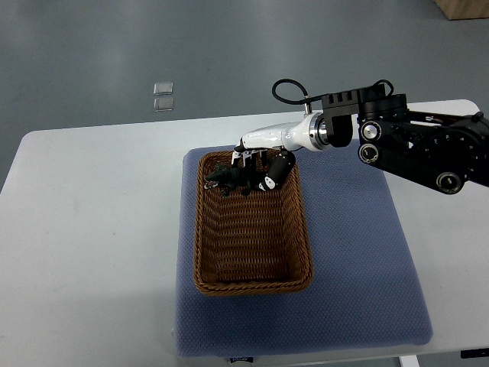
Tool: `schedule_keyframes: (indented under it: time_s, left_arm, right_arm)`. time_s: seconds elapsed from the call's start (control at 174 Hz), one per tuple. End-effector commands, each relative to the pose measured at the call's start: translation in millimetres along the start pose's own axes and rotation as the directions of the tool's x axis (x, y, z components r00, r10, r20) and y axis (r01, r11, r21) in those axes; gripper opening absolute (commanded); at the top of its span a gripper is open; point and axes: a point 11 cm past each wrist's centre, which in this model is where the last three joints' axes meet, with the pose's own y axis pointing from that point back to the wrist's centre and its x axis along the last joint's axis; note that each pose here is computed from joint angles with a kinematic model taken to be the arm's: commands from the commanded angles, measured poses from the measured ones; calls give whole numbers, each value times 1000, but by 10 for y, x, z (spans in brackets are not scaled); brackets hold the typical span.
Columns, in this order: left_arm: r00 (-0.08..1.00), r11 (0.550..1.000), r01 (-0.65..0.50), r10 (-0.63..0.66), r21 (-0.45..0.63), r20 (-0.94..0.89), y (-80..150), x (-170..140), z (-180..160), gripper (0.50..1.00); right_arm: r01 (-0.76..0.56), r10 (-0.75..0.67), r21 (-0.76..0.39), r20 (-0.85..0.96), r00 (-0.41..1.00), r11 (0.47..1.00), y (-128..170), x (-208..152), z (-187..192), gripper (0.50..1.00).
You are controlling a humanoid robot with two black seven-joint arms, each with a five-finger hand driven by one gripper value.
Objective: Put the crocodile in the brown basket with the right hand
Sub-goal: 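Lift the crocodile with the right hand and carry it over the basket, then lower the crocodile into the basket and open the right hand, then raise the open right hand up and away from the basket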
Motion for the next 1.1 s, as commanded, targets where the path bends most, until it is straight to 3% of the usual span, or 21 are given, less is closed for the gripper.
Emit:
schedule_keyframes:
  time_s: [0.0, 0.425, 0.638, 0.793, 1.092]
  left_arm:
    - [1000, 1000, 0, 0, 0, -1, 0, 0, 0, 1000]
    - [1000, 1000, -3, 3, 0, -2, 0, 7, 1, 1000]
    - [1000, 1000, -2, 2, 0, -2, 0, 2, 1, 1000]
    - [1000, 1000, -2, 2, 0, -1, 0, 2, 0, 1000]
    - [1000, 1000, -3, 3, 0, -2, 0, 7, 1, 1000]
  right_arm:
    - [14, -14, 9, 7, 1000, 1000, -95, -106, -39, 568]
    - [65, -65, 1, 18, 998, 998, -217, -398, 8, 607]
    - [67, -67, -13, 33, 997, 998, -232, -429, 71, 699]
    - [71, -71, -18, 39, 997, 997, -225, -454, 104, 825]
    - [54, -52, -32, 56, 997, 998, -161, -403, 189, 903]
